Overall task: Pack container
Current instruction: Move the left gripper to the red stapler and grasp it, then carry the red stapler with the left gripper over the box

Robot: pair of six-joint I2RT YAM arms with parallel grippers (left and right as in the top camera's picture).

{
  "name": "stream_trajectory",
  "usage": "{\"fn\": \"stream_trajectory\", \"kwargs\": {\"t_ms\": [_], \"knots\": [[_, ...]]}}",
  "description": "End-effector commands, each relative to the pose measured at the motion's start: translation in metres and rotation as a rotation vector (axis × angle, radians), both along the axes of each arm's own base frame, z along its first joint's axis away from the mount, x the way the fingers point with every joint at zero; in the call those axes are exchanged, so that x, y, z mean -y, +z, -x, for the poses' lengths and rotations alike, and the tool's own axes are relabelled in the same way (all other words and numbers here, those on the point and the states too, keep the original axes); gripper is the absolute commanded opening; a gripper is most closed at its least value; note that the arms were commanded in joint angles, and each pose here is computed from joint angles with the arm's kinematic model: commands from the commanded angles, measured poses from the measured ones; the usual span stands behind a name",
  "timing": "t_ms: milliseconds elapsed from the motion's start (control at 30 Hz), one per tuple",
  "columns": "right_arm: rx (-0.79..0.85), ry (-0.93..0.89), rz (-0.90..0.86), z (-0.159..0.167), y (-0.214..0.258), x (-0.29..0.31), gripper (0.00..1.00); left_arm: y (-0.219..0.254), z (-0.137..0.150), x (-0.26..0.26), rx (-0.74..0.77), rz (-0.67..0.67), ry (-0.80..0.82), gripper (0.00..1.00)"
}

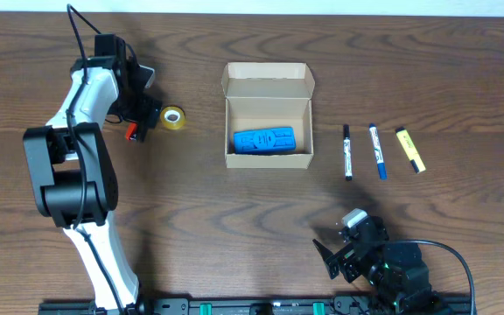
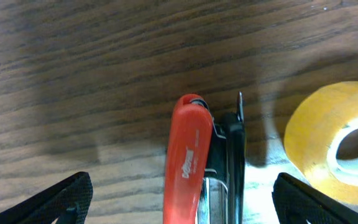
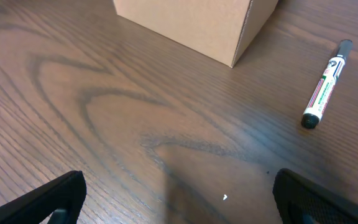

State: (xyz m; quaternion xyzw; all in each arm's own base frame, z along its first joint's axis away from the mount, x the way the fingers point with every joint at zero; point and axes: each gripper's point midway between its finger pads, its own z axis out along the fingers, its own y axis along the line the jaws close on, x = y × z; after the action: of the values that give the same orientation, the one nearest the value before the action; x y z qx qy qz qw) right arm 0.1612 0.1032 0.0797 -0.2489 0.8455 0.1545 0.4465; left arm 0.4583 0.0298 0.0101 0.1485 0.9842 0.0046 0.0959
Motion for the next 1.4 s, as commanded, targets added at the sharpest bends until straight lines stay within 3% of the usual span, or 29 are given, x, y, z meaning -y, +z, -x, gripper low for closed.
{"fn": "stream_trajectory", "kwargs": {"t_ms": [0,233,433,667,1033,1167,1367], "knots": [[0.003,0.016,0.012,0.001,-0.003,-0.001,0.99,-0.017,0.011,-0.003,-0.038,-0.013,0.017,0.92],[0.003,0.016,0.012,0.001,-0.003,-0.001,0.99,-0.024,0.016,-0.003,-0.047,-0.009,0.028,0.84],[0.003,0.016,0.012,0.001,-0.003,-0.001,0.99,-0.024,0.016,-0.003,-0.048,-0.009,0.028,0.57],[0.003,0.016,0.012,0.001,-0.003,-0.001,0.99,-0.024,0.016,-0.003,-0.048,-0.010,0.028,0.45],[0.003,0.016,0.012,0.001,-0.003,-0.001,0.99,-0.017,0.010,-0.003,-0.025,-0.010,0.043,0.15],[0.003,0.016,0.012,0.001,-0.003,-0.001,0.99,0.017,-0.013,-0.006,0.065,-0.022,0.045,0.11],[0.003,0.016,0.012,0.001,-0.003,-0.001,0.99,0.128,-0.056,0.003,0.333,-0.004,0.018,0.06]]}}
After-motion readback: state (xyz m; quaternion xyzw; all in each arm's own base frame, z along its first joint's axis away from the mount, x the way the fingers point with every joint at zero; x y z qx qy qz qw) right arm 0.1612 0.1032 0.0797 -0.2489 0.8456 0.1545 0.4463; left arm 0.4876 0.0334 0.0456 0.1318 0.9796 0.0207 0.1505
